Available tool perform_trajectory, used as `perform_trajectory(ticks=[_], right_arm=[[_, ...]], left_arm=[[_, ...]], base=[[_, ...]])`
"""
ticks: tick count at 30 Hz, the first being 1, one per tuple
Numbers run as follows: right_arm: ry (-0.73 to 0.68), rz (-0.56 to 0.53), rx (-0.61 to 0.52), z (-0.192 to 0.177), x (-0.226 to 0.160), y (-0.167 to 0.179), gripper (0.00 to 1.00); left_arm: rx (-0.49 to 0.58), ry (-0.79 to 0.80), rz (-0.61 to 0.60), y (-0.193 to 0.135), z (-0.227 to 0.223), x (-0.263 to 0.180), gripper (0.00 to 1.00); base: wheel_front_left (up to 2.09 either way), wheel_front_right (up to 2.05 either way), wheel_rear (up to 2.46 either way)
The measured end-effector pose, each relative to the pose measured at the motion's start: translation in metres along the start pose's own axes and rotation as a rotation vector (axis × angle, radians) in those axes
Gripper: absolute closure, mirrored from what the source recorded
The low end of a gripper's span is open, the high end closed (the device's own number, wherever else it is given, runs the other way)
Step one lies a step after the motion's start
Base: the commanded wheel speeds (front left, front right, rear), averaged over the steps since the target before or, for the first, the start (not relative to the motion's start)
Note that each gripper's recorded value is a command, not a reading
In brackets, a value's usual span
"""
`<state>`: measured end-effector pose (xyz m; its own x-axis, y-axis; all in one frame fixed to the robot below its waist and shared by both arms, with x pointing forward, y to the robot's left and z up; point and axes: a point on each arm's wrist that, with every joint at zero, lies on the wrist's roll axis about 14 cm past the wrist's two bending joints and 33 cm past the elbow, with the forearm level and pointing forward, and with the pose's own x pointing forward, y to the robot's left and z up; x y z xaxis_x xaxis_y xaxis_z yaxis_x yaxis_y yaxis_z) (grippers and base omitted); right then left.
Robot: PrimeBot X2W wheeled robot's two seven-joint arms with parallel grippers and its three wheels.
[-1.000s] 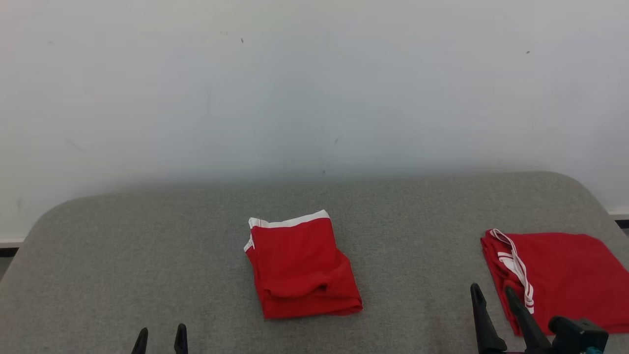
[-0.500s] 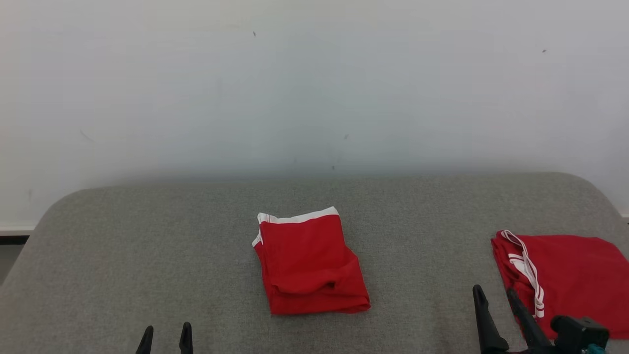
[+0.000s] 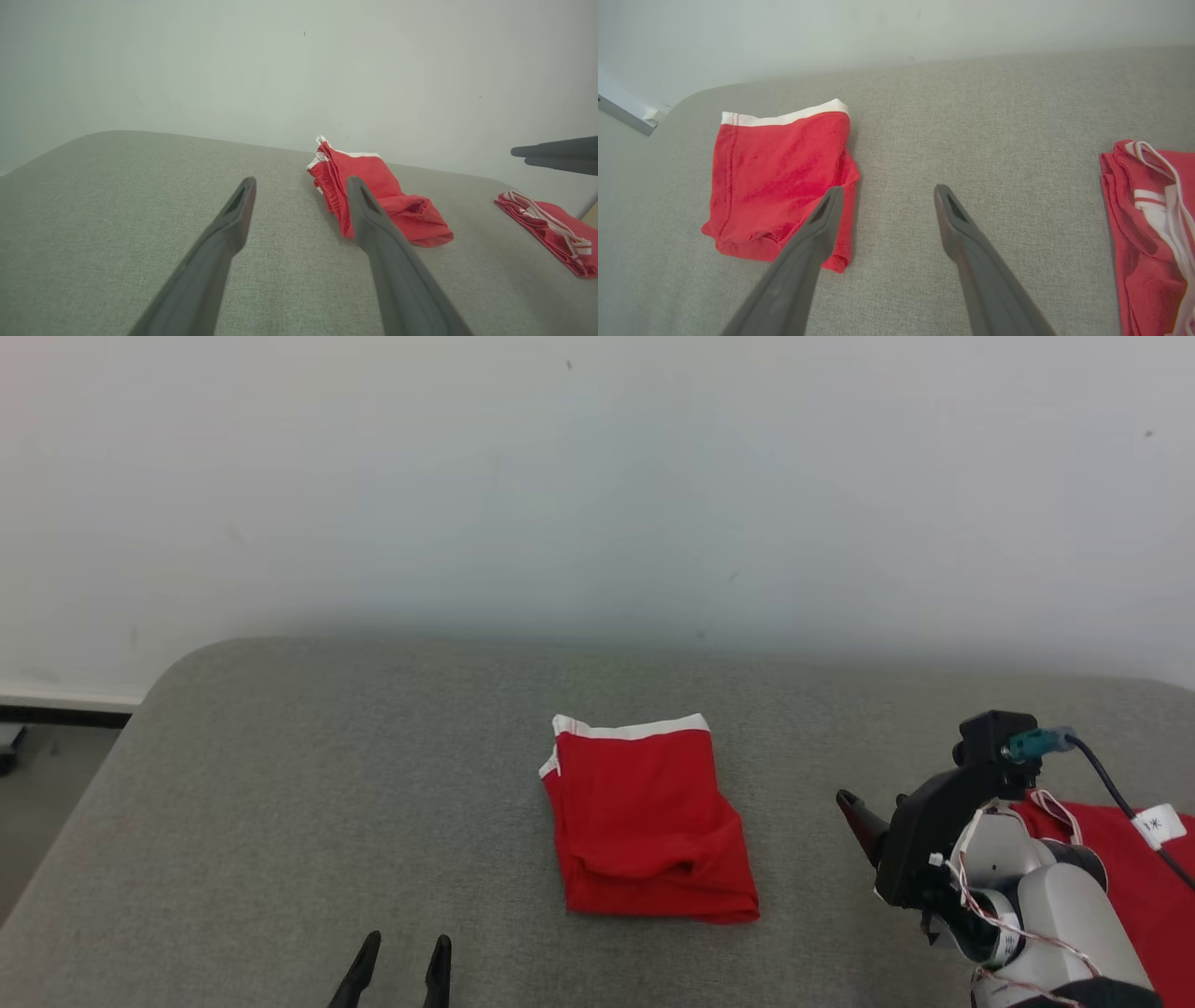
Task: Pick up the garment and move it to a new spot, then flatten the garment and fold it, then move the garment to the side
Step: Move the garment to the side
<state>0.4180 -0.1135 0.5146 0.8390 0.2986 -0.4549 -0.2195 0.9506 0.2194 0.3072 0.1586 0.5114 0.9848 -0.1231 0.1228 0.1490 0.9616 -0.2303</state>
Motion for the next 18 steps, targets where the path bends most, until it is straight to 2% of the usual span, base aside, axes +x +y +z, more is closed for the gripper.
perform_trajectory(ticks=[9, 18], right_arm=[[0.197, -0.014, 0.012, 0.002, 0.055, 0.013, 0.00], [0.311, -0.013, -0.060, -0.015, 0.105, 0.042, 0.00]], left_arm=[[-0.017, 0.022, 0.009, -0.002, -0.006, -0.021, 0.00], [-0.010, -0.019, 0.055, 0.008, 0.010, -0.025, 0.00]], base=[[0.00, 0.00, 0.00], [0.00, 0.00, 0.00]])
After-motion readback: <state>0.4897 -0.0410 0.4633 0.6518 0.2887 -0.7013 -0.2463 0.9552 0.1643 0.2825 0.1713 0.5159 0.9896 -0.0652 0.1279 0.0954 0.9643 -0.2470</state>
